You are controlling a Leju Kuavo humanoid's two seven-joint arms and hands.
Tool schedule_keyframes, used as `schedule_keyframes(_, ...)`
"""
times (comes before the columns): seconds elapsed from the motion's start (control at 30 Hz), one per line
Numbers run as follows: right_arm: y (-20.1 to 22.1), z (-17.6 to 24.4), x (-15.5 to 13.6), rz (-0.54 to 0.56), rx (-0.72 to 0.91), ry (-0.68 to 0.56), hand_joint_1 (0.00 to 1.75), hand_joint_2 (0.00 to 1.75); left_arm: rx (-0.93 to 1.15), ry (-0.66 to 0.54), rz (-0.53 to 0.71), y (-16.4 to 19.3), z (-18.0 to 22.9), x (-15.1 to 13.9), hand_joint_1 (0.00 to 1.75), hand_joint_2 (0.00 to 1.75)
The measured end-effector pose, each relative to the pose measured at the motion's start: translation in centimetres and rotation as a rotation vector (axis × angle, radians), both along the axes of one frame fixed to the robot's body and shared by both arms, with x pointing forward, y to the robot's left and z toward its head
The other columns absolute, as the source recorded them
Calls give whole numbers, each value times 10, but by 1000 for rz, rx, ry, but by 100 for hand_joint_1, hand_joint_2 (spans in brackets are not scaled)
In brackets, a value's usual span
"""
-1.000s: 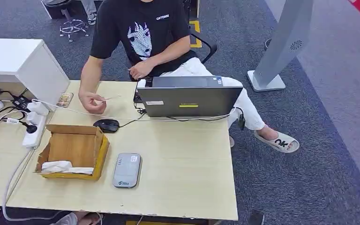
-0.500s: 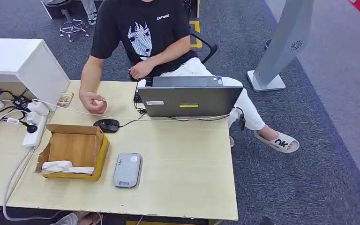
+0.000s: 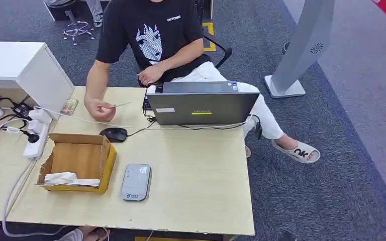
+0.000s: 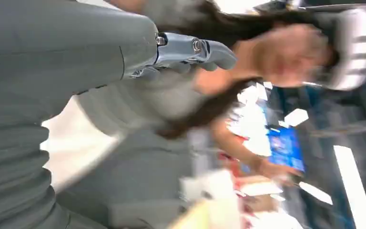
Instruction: Pass the card to the sensor for recognition and then transmit it.
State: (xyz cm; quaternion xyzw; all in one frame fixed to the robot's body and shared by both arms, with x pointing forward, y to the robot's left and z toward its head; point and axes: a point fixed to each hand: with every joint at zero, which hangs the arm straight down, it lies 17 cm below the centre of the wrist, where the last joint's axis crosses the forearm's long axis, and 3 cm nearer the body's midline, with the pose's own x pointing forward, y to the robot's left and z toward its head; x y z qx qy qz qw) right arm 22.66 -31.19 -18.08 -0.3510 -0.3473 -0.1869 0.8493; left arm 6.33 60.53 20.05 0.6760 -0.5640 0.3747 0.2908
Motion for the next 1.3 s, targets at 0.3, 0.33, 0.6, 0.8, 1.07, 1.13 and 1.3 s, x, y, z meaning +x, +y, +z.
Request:
schedule_keyframes(0.3,3,-2,2,32,3,21,0,175,216,28,-309,-11,122,120,0,175)
schedule_keyframes(0.33,4,-2,2,38,2,23,0,175,246,28,-330,-15,136,135,0,175)
schedule_keyframes(0.6,7,-1,8,81,-8,22,0,175,311,36,-480,-38,200,237,0,175)
schedule_keyframes(0.8,0,5,8,10,-11,-24,0,175,336,153,-676,-88,206,333,0,175)
schedule_keyframes(1.07,4,3,5,-24,13,-24,0,175,348,325,-869,-175,160,401,0,175)
schedule_keyframes(1.13,8,3,6,-10,20,-23,0,175,349,346,-895,-186,152,407,0,175)
schedule_keyframes(1.3,12,2,7,-2,28,-22,0,175,343,369,-931,-201,140,415,0,175)
